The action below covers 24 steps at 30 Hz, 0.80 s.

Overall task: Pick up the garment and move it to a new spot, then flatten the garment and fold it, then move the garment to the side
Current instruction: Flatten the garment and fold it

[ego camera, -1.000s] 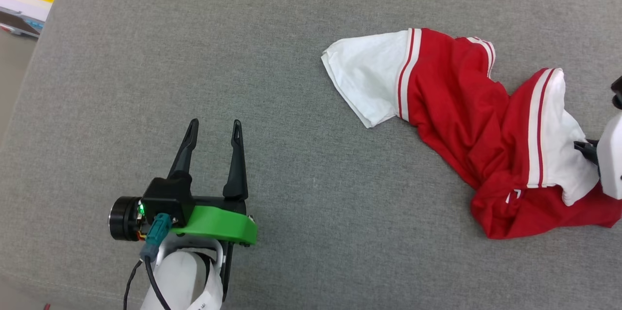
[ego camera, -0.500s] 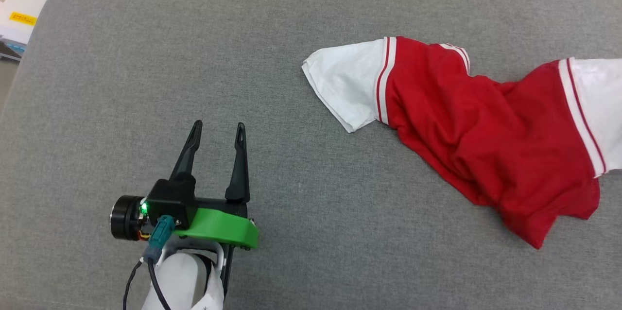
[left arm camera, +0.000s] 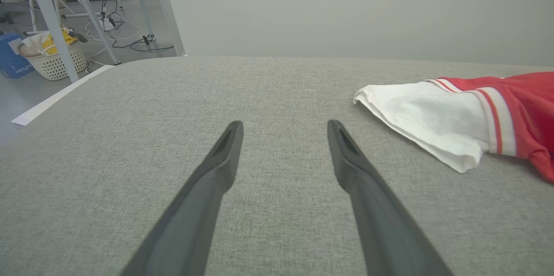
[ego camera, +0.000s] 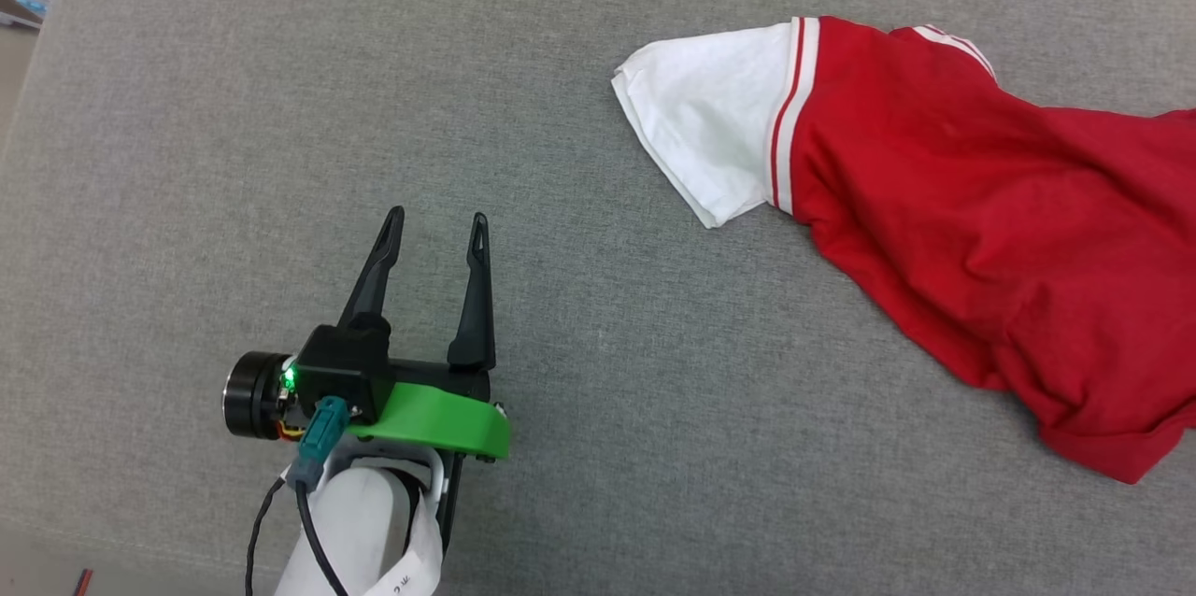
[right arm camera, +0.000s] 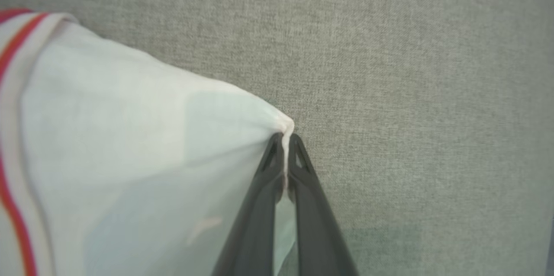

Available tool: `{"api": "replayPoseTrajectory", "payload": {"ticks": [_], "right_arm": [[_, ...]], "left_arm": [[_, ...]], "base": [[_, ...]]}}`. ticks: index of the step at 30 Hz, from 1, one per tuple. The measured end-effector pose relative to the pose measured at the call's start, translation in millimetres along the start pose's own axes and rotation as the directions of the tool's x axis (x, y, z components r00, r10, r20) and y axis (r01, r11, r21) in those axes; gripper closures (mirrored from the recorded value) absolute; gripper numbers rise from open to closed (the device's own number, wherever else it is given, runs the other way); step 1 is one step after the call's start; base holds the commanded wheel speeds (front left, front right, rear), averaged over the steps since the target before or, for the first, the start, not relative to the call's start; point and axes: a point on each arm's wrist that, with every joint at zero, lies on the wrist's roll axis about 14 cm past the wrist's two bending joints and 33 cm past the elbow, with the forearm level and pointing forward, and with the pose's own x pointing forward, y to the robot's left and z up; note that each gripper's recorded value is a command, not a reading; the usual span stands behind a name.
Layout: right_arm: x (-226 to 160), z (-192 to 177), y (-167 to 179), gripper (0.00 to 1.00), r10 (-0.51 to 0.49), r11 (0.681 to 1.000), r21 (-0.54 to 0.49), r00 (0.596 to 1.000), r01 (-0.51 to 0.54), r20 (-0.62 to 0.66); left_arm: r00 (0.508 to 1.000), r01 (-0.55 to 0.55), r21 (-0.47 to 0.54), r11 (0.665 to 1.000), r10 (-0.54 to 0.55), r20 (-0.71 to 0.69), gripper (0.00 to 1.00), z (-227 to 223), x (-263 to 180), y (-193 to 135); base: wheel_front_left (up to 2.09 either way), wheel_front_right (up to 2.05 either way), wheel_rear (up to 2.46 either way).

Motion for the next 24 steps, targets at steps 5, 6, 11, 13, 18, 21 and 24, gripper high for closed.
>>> {"api": "replayPoseTrajectory", "payload": {"ticks": [5, 6, 11, 13, 18, 21, 24], "right_arm": [[4, 16, 5, 0.0, -0.001, 1.0, 0.009, 0.995, 0.0, 0.1], [2, 23, 10, 0.0, 0.009, 1.0, 0.011, 0.99, -0.011, 0.139], [-22, 62, 26, 0.0, 0.047, 0.999, -0.015, 0.925, -0.045, 0.376], [-43, 81, 17, 0.0, 0.027, 1.0, -0.015, 0.869, -0.022, 0.495], [-82, 96, 13, 0.0, 0.018, 0.999, -0.034, 0.751, 0.006, 0.66], [-104, 103, 17, 0.0, 0.019, 1.0, -0.028, 0.682, 0.002, 0.731], [-124, 105, 22, 0.0, 0.019, 1.0, -0.019, 0.624, -0.006, 0.781]], "left_arm": [[1.0, -0.026, 0.008, 1.0, 0.026, 0.0, 0.0, 1, -2, 8], [1.0, -0.03, 0.008, 1.0, 0.03, 0.004, 0.0, 3, -3, 9], [0.999, -0.038, 0.006, 0.999, 0.038, 0.039, 0.0, 16, -6, 13], [0.997, -0.039, 0.004, 0.999, 0.039, 0.062, 0.0, 25, -7, 14], [0.994, -0.029, 0.009, 1.0, 0.028, 0.109, 0.0, 42, -10, 17], [0.99, -0.009, 0.023, 1.0, 0.006, 0.139, 0.0, 53, -9, 16], [0.984, 0.032, 0.046, 0.998, -0.039, 0.172, 0.0, 66, -5, 13]], "base": [[0.0, 0.0, 0.0], [0.0, 0.0, 0.0], [0.0, 0.0, 0.0], [0.0, 0.0, 0.0], [0.0, 0.0, 0.0], [0.0, 0.0, 0.0], [0.0, 0.0, 0.0]]}}
